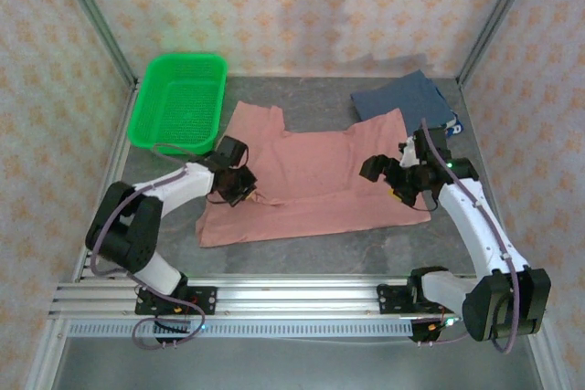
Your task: Fold and stack the t-shirts
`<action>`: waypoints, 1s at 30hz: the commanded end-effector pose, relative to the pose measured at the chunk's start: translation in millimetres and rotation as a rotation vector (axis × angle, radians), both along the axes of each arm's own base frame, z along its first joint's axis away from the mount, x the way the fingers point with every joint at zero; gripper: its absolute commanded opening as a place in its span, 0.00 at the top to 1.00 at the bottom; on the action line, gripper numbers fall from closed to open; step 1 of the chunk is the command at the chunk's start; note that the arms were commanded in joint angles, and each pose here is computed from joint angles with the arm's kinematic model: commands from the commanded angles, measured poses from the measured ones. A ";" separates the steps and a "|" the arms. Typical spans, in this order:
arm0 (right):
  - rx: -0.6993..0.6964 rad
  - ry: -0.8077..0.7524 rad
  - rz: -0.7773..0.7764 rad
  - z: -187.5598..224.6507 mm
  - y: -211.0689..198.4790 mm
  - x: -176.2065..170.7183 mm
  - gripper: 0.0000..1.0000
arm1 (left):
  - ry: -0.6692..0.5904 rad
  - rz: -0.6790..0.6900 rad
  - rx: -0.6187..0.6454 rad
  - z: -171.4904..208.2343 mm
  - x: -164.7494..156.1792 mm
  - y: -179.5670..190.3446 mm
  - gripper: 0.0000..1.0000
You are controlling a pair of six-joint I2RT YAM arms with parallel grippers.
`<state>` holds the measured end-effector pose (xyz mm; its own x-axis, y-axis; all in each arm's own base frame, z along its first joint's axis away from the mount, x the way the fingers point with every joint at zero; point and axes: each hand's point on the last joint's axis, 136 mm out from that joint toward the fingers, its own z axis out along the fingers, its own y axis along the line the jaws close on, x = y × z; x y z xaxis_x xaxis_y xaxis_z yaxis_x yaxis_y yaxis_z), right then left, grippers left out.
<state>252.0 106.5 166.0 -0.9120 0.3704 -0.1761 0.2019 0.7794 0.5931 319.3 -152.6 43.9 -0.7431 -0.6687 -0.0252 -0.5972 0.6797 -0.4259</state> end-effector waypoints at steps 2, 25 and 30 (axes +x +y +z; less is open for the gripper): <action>0.020 -0.018 0.007 1.6 4.2 0.3 0.02 | -0.014 -0.089 0.076 5.3 21.2 -3.5 0.98; 0.061 -0.006 -0.023 -9.4 7.8 1.4 0.01 | -0.135 -0.112 0.042 36.2 94.5 -24.6 0.43; 0.055 -0.023 -0.026 -5.3 6.8 2.7 0.01 | -0.252 -0.063 0.027 82.6 101.3 -17.5 0.30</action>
